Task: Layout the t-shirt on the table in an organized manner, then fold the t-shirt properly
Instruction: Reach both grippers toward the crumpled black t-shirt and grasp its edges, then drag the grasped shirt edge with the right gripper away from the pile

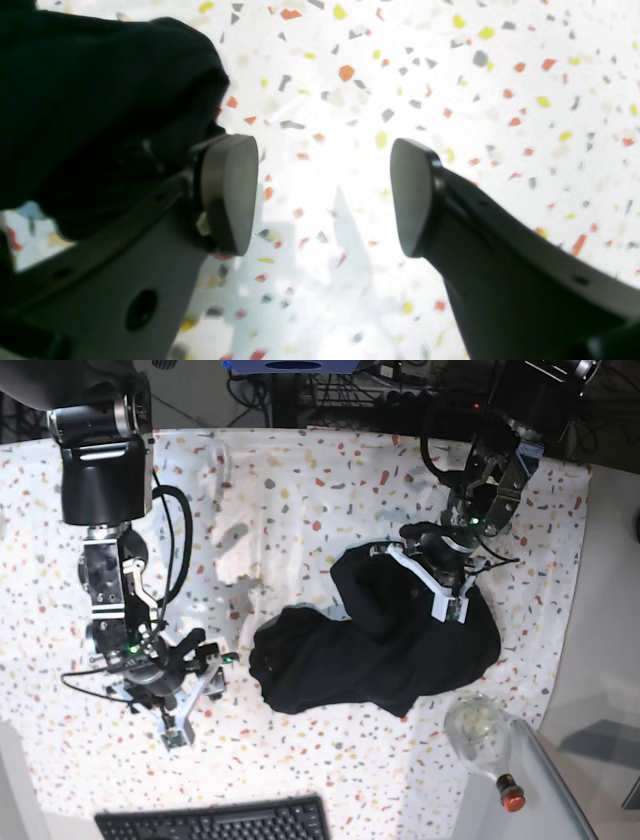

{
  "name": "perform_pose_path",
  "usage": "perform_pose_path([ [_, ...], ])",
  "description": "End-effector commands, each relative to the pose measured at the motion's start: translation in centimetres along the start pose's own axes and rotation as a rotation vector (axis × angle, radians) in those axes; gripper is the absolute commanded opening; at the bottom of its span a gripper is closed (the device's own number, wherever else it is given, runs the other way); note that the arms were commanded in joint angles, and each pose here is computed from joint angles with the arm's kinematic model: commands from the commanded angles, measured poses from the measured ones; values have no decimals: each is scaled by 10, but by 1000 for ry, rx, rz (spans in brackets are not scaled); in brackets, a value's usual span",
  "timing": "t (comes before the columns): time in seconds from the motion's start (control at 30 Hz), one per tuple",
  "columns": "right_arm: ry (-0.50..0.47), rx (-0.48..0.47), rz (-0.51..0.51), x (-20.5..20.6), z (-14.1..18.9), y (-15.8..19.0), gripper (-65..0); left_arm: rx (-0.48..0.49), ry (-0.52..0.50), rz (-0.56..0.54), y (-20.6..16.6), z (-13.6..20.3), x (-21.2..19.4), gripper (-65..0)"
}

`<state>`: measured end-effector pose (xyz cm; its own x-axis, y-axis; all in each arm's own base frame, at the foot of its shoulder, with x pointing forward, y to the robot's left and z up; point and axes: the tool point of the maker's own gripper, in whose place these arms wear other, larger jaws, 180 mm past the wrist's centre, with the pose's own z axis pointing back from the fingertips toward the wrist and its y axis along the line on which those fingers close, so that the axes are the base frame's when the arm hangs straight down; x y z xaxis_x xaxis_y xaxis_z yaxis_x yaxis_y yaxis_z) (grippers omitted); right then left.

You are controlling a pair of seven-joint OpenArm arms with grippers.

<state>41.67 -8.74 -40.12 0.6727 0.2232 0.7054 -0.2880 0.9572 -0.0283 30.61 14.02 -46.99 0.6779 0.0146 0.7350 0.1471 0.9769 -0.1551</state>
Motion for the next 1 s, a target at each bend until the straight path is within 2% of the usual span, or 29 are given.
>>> perform_pose_path([
  [0.0, -81, 20, -2, 37, 4, 9, -267, -14, -60, -13, -2, 4, 21, -632],
  [0.13, -77, 80, -26, 59, -5, 38, -263, -13, -149, 26, -3, 24, 44, -632],
  [0.23, -20, 122, -42, 63, -24, 50, -261, 9, -220, 73, 3, 49, 57, -632],
  [0.33, 15, 200, -131, 65, -40, 61, -263, 57, -244, 102, 20, 72, 53, -632],
  [0.43, 22, 251, -214, 65, -53, 69, -263, 109, -218, 124, 37, 87, 34, -632],
  [0.63, 53, 268, -251, 48, -68, 82, -263, 169, -148, 147, 55, 106, -4, -632],
  [0.83, 72, 278, -263, 37, -70, 88, -269, 199, -116, 158, 64, 115, -20, -632],
  [0.9, 81, 280, -265, 31, -70, 89, -300, 201, -112, 159, 65, 115, -22, -632],
  [0.97, 83, 284, -266, 29, -70, 90, -423, 201, -112, 158, 65, 115, -22, -632],
])
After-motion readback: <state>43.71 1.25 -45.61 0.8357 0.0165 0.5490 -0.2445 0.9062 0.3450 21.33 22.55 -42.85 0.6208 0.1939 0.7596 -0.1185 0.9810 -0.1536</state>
